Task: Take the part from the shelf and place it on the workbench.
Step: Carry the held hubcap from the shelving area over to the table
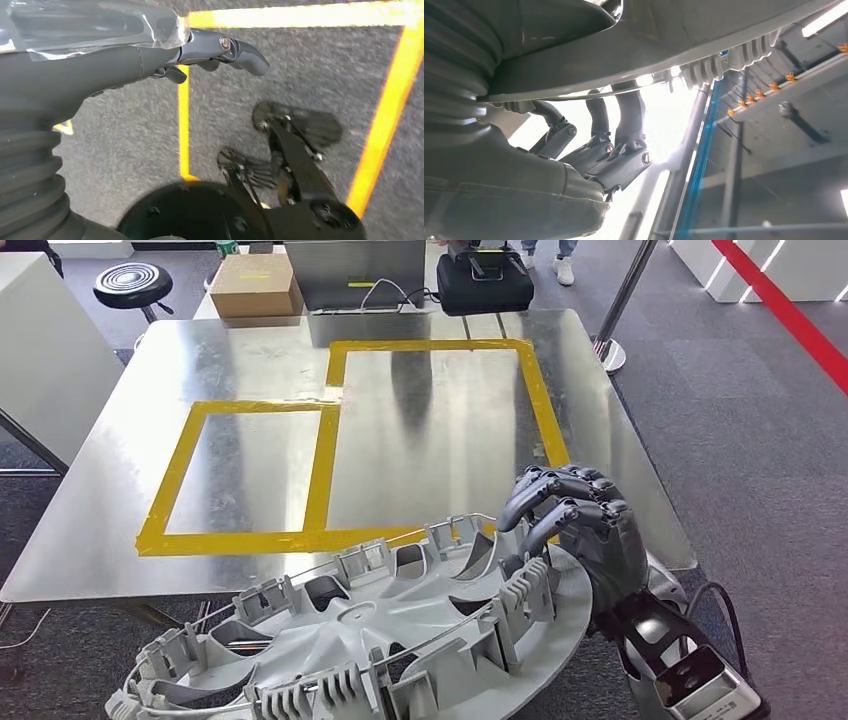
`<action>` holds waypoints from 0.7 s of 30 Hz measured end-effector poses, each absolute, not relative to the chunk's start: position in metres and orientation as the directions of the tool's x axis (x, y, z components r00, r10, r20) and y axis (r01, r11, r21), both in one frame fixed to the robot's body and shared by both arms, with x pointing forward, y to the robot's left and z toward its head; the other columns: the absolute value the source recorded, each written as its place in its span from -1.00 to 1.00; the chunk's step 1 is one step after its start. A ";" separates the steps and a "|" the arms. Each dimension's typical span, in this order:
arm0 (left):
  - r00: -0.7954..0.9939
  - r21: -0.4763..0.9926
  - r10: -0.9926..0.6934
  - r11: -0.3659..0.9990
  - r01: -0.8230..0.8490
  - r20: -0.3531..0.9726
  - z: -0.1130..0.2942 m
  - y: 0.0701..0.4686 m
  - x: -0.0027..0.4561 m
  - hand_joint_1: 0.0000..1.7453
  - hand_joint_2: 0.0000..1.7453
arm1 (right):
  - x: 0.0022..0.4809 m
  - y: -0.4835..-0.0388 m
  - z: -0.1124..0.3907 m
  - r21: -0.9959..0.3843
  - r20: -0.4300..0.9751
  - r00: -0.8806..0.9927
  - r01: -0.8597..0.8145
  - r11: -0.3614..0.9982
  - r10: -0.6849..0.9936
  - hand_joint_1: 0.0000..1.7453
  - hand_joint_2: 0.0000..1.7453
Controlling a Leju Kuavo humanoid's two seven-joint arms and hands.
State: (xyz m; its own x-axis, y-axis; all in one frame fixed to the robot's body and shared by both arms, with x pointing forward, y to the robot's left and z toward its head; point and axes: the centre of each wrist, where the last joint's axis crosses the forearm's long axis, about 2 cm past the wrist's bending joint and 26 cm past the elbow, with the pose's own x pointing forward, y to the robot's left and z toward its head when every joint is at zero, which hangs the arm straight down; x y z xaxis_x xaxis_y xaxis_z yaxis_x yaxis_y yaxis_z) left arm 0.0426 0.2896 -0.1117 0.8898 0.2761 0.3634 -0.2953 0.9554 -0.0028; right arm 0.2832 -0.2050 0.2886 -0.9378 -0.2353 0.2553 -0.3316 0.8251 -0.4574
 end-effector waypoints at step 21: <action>0.884 -0.002 0.272 0.956 -0.293 0.381 -0.111 0.289 0.048 -1.00 1.00 | 0.271 -0.212 0.290 -0.487 0.193 -0.975 -0.196 0.851 -0.114 1.00 1.00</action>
State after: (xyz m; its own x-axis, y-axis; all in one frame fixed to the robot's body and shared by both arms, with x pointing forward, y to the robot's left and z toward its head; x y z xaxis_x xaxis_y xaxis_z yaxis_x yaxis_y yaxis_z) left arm 0.0475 0.2893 -0.1111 0.8836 0.2722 0.3809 -0.2935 0.9560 -0.0024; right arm 0.2711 -0.2124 0.2899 -0.9746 -0.1144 0.1927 -0.1962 0.8508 -0.4875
